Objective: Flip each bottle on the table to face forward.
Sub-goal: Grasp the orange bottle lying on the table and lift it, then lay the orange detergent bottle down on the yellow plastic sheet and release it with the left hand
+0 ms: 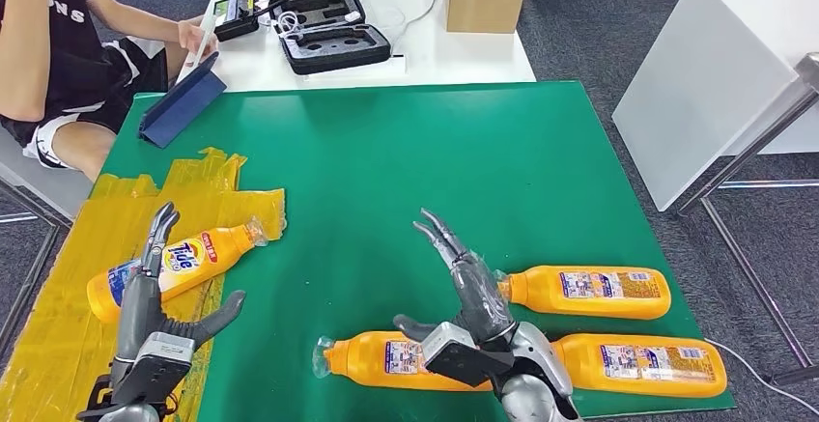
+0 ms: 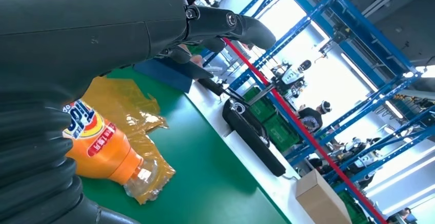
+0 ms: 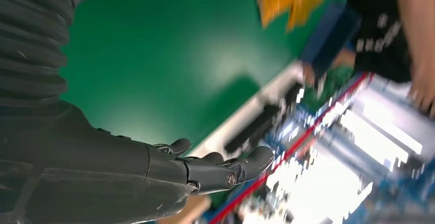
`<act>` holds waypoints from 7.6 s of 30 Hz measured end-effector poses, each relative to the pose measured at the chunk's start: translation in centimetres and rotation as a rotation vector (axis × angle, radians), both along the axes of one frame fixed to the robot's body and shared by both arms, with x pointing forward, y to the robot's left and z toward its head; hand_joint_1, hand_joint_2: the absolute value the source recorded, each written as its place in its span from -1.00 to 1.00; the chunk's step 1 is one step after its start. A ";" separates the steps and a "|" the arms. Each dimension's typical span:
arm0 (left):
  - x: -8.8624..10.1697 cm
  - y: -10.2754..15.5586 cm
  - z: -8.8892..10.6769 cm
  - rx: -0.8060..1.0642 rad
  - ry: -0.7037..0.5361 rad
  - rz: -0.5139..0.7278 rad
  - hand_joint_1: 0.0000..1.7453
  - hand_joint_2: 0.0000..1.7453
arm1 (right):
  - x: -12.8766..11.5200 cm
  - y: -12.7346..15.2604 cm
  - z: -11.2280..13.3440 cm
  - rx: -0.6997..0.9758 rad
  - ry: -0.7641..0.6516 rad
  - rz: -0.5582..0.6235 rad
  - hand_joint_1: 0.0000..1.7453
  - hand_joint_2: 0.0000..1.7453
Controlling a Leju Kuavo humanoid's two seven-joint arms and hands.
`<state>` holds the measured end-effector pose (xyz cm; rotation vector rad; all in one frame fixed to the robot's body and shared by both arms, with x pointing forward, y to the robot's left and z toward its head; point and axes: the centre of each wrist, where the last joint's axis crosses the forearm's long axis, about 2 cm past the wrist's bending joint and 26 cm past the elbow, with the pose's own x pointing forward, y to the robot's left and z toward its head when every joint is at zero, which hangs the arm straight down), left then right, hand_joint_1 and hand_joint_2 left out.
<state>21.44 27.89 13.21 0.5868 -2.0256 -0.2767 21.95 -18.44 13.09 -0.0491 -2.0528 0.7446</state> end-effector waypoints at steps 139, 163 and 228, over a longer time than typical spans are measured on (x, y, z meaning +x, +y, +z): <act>2.5 -6.0 -3.3 -0.868 0.271 -0.669 -1.00 1.00 | 1.0 10.5 -1.2 0.053 0.003 0.105 1.00 1.00; 2.4 -5.3 -4.1 -0.886 0.281 -0.650 -1.00 1.00 | 0.3 13.7 -3.2 -0.119 0.035 0.213 1.00 1.00; 12.2 1.5 -4.6 1.003 0.350 0.347 1.00 1.00 | 2.5 3.9 2.2 0.552 -0.057 -0.234 -1.00 1.00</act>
